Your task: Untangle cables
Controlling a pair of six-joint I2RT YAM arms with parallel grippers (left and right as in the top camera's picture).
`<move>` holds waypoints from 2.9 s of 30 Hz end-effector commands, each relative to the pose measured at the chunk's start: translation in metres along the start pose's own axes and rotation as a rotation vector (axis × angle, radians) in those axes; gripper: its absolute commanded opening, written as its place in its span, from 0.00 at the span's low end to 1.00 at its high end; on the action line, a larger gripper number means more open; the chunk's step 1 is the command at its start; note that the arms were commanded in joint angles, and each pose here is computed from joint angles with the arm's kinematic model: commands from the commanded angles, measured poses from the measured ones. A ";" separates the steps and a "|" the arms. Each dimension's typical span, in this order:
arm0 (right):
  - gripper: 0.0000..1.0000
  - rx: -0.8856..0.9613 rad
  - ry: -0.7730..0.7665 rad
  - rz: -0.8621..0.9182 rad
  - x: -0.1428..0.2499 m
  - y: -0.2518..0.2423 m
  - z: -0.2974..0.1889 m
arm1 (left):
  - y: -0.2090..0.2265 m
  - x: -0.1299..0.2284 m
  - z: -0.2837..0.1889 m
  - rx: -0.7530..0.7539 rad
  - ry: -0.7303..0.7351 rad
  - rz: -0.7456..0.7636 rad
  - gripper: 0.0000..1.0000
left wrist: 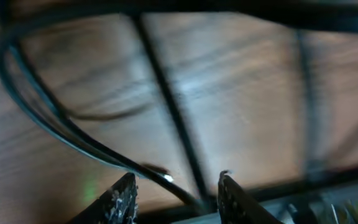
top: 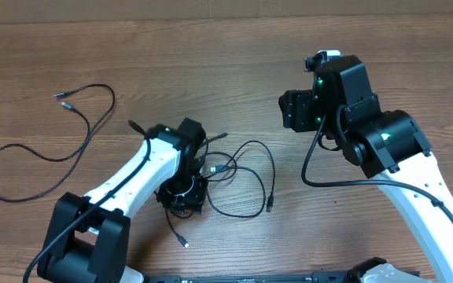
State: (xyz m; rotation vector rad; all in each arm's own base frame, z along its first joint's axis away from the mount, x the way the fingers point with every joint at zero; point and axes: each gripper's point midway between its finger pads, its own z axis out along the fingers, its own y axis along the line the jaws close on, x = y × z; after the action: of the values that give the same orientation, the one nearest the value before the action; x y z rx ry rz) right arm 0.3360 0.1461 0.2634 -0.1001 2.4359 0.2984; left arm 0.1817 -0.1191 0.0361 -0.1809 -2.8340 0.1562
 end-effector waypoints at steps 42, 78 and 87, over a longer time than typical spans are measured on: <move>0.83 -0.523 0.219 -0.207 0.044 0.082 -0.008 | -0.053 -0.052 -0.405 0.364 -1.004 0.160 0.04; 0.79 -0.803 0.105 -0.364 0.029 0.159 0.016 | -0.093 0.003 -0.561 0.859 -1.387 0.108 0.04; 0.79 -0.652 0.041 -0.376 0.015 0.145 0.035 | -0.108 0.016 -0.564 1.012 -1.283 0.103 0.04</move>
State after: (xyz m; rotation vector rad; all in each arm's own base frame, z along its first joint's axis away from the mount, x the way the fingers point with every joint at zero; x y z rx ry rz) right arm 0.3136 0.2989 0.2577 -0.8591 2.2058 0.9740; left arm 0.3382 -0.1692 0.5752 0.0631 -3.4196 2.2288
